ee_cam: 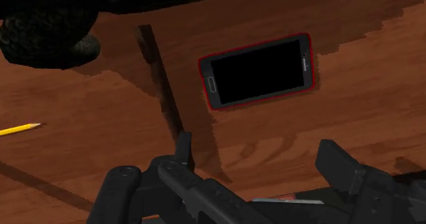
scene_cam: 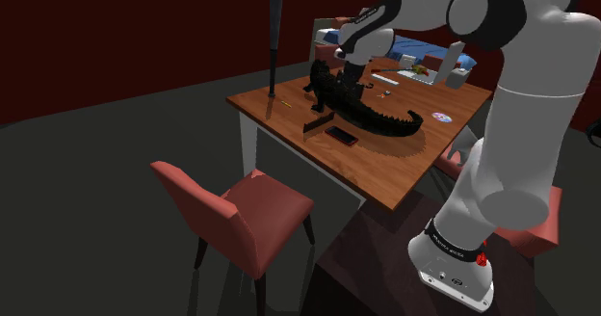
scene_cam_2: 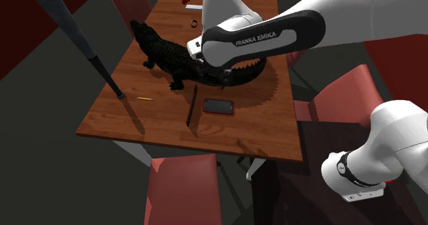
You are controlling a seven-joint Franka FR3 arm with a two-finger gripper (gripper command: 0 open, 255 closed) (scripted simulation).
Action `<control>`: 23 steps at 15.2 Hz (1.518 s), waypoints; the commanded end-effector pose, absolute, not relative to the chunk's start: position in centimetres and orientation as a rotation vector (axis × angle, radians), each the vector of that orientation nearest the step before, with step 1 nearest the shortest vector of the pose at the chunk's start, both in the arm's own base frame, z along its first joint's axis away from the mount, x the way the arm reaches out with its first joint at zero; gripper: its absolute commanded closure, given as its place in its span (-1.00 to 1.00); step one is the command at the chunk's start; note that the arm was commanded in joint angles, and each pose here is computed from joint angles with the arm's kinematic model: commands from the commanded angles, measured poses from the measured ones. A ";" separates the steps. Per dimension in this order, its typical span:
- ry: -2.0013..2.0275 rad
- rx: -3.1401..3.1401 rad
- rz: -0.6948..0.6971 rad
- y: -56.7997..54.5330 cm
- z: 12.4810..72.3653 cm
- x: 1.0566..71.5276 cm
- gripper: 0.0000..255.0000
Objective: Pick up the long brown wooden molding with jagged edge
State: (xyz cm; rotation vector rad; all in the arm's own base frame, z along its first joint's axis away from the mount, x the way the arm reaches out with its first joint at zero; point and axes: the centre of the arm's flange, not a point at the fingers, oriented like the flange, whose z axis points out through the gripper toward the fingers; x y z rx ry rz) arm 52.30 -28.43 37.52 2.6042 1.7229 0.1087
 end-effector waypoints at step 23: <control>2.140 2.342 0.099 -30.6 25.0 62.4 1.00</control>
